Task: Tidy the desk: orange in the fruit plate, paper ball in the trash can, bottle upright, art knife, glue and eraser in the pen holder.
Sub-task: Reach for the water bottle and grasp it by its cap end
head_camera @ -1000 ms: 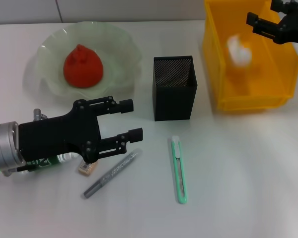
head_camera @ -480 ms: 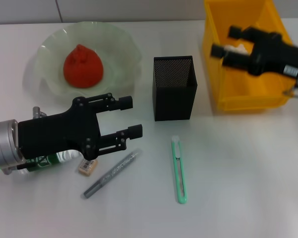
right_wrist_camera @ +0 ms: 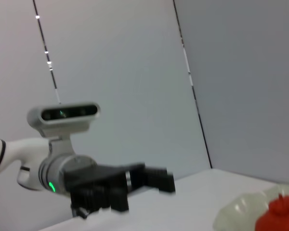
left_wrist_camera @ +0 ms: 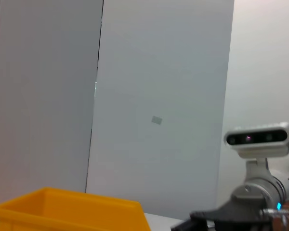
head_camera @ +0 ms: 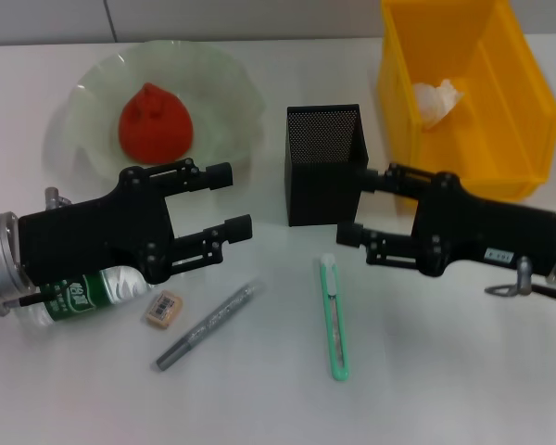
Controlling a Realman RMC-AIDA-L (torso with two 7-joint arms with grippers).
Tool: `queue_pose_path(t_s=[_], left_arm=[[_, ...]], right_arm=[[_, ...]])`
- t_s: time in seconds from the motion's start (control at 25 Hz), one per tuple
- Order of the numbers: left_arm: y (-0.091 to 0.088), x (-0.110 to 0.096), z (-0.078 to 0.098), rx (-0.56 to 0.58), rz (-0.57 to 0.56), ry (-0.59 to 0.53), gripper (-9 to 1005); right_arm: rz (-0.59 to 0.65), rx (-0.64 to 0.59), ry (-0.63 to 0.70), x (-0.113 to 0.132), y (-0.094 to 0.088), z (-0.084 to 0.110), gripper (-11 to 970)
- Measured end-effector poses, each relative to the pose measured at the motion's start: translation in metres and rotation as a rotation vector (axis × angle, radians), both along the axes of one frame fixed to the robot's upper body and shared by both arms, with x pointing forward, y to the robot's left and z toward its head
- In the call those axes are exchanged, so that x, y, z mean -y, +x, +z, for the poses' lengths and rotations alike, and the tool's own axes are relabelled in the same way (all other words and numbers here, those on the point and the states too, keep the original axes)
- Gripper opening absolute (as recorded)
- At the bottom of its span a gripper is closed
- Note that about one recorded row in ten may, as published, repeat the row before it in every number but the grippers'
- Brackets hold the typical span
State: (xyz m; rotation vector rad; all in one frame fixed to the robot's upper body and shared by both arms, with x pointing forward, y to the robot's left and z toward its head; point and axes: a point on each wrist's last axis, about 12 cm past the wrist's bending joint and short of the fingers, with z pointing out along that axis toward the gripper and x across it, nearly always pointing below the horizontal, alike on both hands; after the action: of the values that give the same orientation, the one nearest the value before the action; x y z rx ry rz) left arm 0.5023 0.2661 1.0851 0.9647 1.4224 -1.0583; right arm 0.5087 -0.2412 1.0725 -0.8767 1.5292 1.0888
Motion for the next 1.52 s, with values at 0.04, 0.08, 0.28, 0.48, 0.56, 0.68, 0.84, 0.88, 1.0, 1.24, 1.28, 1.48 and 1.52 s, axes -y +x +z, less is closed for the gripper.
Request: queue_pose_path(t_s=[0.04, 0.08, 0.28, 0.48, 0.56, 0.68, 0.84, 0.88, 1.0, 1.24, 1.28, 1.48, 1.52], left_arm=[[0.001, 0.0, 0.001, 0.006, 0.0, 0.003, 579], [0.002, -0.001, 0.002, 0.008, 0.001, 0.009, 578], [0.018, -0.005, 0.022, -0.064, 0.008, 0.087, 577], [0.042, -0.003, 0.057, -0.181, -0.002, 0.377, 575], [0.051, 0.0, 0.068, -0.222, 0.024, 0.502, 574], [0.064, 0.008, 0.077, -0.281, 0.064, 0.67, 573], [0.073, 0.022, 0.08, -0.31, 0.076, 0.889, 572], [0.074, 0.025, 0.08, -0.308, 0.075, 0.943, 572], [0.074, 0.037, 0.08, -0.297, 0.061, 1.024, 571], [0.073, 0.054, 0.075, -0.262, 0.048, 1.102, 569], [0.073, 0.054, 0.075, -0.262, 0.048, 1.102, 568], [0.07, 0.065, 0.068, -0.239, 0.019, 1.132, 567], [0.071, 0.067, 0.066, -0.227, 0.024, 1.136, 566]], right_arm=[[-0.009, -0.011, 0.001, 0.0, -0.003, -0.005, 768], [-0.017, -0.019, 0.004, 0.0, -0.005, -0.009, 768], [-0.062, -0.05, 0.029, 0.002, -0.011, -0.02, 768], [-0.069, -0.066, 0.034, 0.002, -0.013, -0.023, 768], [-0.071, -0.069, 0.032, 0.001, -0.013, -0.024, 768], [-0.076, -0.076, 0.032, 0.0, -0.013, -0.025, 769], [-0.076, -0.091, 0.036, -0.001, -0.014, -0.027, 769], [-0.075, -0.093, 0.037, -0.001, -0.015, -0.028, 769], [-0.075, -0.097, 0.038, -0.002, -0.015, -0.028, 769], [-0.077, -0.11, 0.041, -0.002, -0.017, -0.031, 768], [-0.077, -0.112, 0.042, -0.002, -0.017, -0.031, 768], [-0.08, -0.115, 0.043, -0.002, -0.018, -0.032, 768], [-0.081, -0.115, 0.044, -0.001, -0.018, -0.032, 768]])
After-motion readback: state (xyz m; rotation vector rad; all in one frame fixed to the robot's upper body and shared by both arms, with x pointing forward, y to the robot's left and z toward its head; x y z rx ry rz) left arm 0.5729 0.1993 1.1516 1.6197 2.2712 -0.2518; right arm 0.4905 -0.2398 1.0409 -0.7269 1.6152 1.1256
